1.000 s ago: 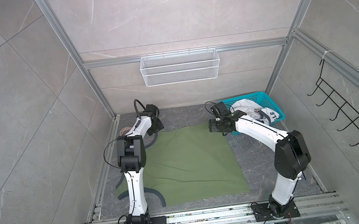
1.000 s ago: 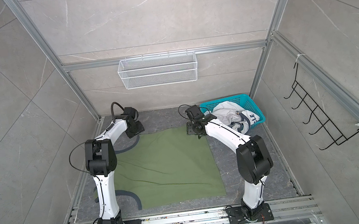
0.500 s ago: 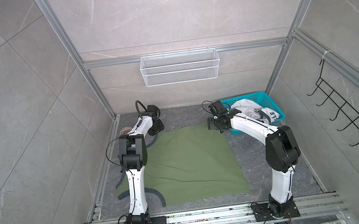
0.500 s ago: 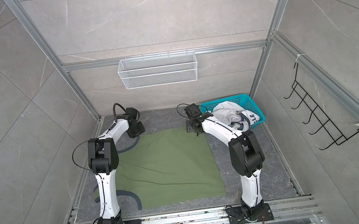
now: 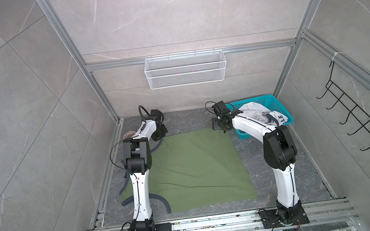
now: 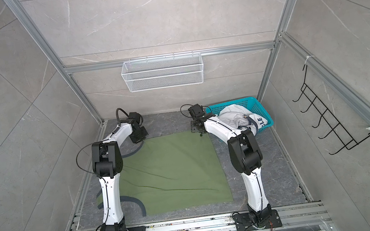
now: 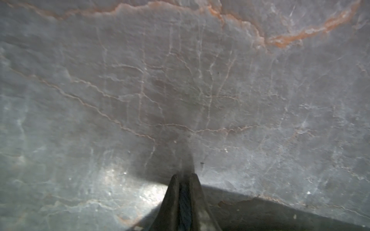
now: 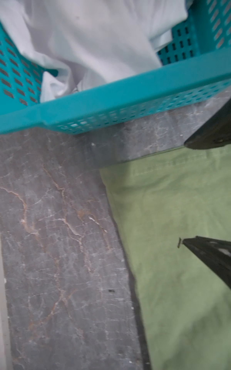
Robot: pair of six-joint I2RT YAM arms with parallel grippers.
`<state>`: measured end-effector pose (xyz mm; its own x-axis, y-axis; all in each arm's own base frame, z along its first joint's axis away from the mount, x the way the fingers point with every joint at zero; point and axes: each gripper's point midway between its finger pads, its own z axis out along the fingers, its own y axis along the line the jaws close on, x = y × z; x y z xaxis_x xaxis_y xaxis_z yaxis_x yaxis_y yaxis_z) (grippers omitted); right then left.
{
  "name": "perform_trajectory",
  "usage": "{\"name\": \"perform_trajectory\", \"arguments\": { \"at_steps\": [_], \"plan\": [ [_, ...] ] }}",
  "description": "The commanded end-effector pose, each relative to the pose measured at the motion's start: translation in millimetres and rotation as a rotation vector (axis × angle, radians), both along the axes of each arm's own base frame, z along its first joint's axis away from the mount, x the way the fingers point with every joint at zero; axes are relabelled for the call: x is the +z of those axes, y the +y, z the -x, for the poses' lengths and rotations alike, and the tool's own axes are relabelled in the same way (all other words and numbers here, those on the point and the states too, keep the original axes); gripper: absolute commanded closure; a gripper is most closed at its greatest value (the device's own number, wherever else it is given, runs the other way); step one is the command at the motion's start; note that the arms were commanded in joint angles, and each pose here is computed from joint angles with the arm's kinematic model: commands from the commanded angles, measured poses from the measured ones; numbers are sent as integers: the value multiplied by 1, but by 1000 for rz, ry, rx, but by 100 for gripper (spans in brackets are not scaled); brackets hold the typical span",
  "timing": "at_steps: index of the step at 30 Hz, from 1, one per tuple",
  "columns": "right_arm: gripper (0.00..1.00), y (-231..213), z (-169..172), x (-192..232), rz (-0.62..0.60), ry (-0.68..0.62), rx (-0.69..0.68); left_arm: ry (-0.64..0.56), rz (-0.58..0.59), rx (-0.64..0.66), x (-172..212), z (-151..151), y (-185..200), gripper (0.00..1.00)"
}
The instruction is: Fold and stack the tank tops
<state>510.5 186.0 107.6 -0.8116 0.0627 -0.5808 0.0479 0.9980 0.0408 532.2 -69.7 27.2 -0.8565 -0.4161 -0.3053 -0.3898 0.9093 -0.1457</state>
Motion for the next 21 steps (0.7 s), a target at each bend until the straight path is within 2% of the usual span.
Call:
{"name": "perform_trajectory", "arguments": {
  "at_steps": [1,11,21],
  "plan": [
    [29,-3,-11,-10,28,16,-5,-53,-8,38,36,5,17,92],
    [32,21,-41,-33,-11,54,25,-74,34,19,42,9,22,93],
    [34,19,-59,-60,53,93,-9,-69,48,14,38,9,19,93]
  ]
}}
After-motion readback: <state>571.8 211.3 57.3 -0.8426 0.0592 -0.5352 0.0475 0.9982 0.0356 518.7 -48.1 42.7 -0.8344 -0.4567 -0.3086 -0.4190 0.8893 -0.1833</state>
